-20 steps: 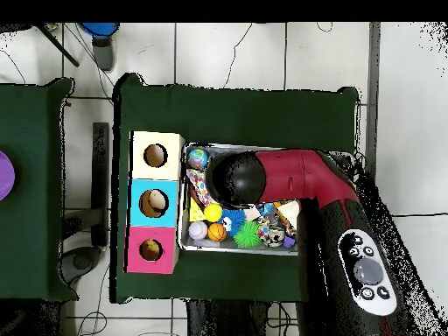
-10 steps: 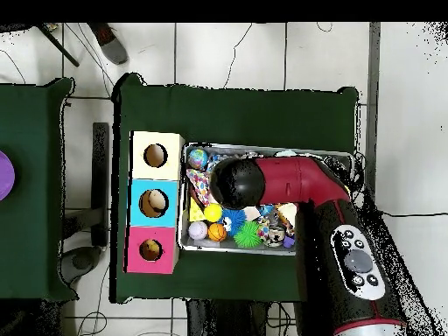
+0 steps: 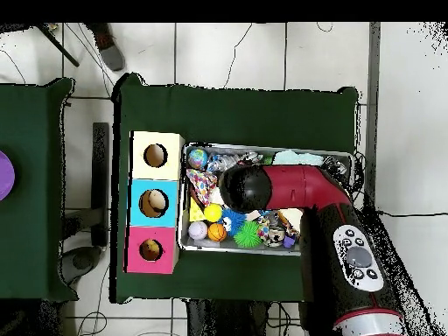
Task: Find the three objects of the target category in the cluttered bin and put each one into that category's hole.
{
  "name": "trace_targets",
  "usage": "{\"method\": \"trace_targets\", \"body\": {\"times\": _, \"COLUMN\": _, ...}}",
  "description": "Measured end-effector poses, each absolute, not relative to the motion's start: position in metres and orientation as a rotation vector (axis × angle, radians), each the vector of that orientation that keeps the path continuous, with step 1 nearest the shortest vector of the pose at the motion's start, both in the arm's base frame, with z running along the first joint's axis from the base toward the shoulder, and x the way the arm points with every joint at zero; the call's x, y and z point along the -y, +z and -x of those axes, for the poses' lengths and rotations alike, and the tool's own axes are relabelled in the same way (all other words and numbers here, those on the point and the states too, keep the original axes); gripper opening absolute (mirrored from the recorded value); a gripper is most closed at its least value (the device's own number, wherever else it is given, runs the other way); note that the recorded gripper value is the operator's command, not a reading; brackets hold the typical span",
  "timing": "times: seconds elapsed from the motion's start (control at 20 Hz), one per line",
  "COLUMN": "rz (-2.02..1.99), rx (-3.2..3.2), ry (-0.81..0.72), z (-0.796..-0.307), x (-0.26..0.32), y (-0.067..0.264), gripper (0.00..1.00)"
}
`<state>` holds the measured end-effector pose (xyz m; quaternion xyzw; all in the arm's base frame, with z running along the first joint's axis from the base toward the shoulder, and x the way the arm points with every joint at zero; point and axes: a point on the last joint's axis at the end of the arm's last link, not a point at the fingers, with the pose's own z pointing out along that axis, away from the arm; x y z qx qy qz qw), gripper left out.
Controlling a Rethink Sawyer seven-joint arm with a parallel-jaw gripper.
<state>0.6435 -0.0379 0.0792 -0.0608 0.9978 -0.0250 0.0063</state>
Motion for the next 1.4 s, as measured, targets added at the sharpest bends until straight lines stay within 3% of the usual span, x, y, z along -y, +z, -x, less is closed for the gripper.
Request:
{"method": "trace_targets", "body": {"times": 0.8, "rz": 0.223, "rx": -3.139, "ry": -0.125, "z": -0.619, "x": 0.031, "y": 0.021, "gripper": 1.00}}
{"method": "trace_targets", "body": {"times": 1.4, "rz": 0.244, "rx": -3.146, "ry": -0.157, "z": -0.608, "x": 0.029, "y": -0.004, "gripper": 1.00}}
